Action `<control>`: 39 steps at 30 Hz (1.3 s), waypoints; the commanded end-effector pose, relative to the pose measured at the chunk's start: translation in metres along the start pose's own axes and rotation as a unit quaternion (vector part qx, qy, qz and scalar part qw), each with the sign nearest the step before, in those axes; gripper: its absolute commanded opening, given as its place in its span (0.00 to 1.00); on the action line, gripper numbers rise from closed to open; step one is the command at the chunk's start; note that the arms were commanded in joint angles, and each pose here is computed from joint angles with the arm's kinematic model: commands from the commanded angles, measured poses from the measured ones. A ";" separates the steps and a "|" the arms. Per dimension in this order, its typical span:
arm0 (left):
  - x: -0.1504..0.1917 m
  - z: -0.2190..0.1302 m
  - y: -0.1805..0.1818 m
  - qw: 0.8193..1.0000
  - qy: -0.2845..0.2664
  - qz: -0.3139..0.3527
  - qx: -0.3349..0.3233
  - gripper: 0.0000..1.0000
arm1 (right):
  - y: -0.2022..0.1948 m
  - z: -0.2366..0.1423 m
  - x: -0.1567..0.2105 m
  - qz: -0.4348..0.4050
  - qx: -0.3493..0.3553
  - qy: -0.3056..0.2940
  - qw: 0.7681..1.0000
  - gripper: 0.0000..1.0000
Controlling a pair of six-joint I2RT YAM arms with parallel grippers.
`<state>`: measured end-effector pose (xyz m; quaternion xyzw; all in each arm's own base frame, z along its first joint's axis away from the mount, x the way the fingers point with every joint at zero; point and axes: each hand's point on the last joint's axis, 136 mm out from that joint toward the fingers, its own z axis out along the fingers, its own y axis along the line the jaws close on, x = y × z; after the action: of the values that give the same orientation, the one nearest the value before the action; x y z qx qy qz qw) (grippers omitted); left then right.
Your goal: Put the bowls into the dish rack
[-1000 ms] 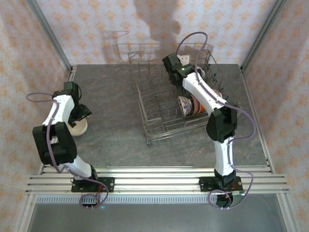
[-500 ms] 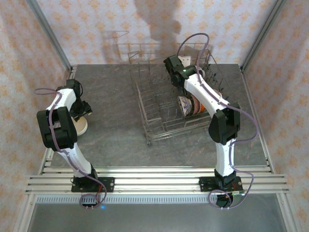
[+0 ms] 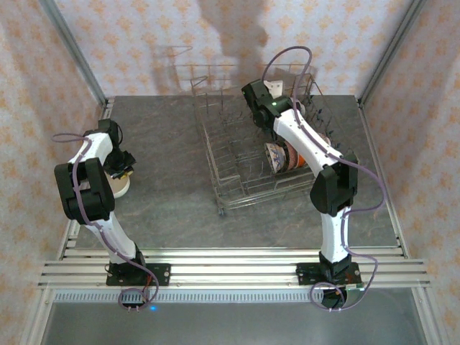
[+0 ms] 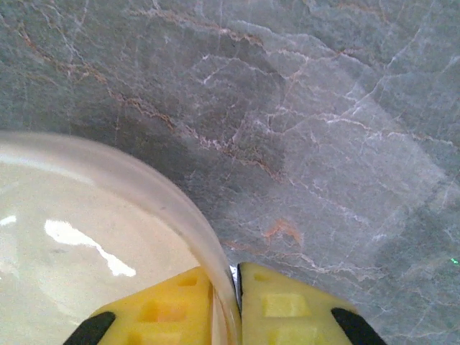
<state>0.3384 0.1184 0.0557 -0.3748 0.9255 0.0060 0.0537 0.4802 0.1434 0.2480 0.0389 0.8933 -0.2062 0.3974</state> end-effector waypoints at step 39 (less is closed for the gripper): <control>0.010 -0.348 -0.209 0.806 -0.274 -0.196 0.487 0.00 | 0.181 -0.239 -0.067 -0.033 -0.421 -0.176 0.889 0.80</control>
<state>0.4388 -0.0656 0.3480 -0.4450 0.7247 -0.3195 0.4179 0.4057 0.3913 0.3594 -0.1937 0.8366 0.1283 0.4962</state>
